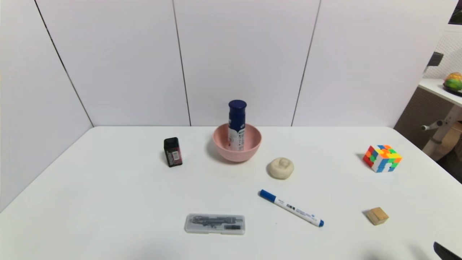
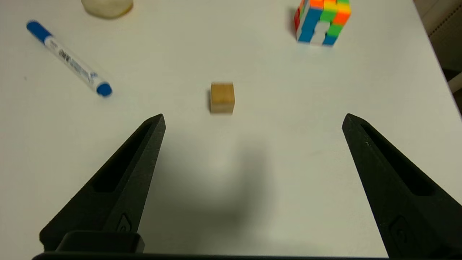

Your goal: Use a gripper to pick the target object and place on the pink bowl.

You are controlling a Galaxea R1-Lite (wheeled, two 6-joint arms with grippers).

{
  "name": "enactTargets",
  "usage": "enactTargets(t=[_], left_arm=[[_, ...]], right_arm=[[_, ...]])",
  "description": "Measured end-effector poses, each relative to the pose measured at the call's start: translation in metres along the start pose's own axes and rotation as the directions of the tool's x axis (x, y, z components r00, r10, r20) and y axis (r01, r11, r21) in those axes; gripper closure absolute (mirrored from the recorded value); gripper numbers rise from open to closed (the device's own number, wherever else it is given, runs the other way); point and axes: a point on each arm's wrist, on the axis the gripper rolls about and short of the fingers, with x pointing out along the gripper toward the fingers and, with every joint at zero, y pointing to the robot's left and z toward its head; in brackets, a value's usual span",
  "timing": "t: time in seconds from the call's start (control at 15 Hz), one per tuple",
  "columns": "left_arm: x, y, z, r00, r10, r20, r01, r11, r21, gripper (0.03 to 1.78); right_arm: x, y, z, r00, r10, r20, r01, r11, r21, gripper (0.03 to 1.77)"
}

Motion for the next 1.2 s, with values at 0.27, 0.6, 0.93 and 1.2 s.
enactTargets(t=[0.27, 0.6, 0.93, 1.2], left_arm=[[0.000, 0.000, 0.000, 1.000, 0.000, 0.000, 0.000, 1.000, 0.000, 0.12], [0.000, 0.000, 0.000, 1.000, 0.000, 0.000, 0.000, 1.000, 0.000, 0.12], [0.000, 0.000, 0.000, 1.000, 0.000, 0.000, 0.000, 1.000, 0.000, 0.12], [0.000, 0.000, 0.000, 1.000, 0.000, 0.000, 0.000, 1.000, 0.000, 0.12]], right_arm=[[-0.016, 0.009, -0.057, 0.997, -0.004, 0.082, 0.003, 1.000, 0.019, 0.11], [-0.030, 0.012, -0.072, 0.958, -0.048, 0.281, 0.032, 0.998, 0.062, 0.11], [-0.033, 0.012, -0.074, 0.946, -0.057, 0.319, 0.038, 0.997, 0.067, 0.10], [-0.033, 0.012, -0.074, 0.946, -0.054, 0.320, 0.034, 0.997, 0.068, 0.10]])
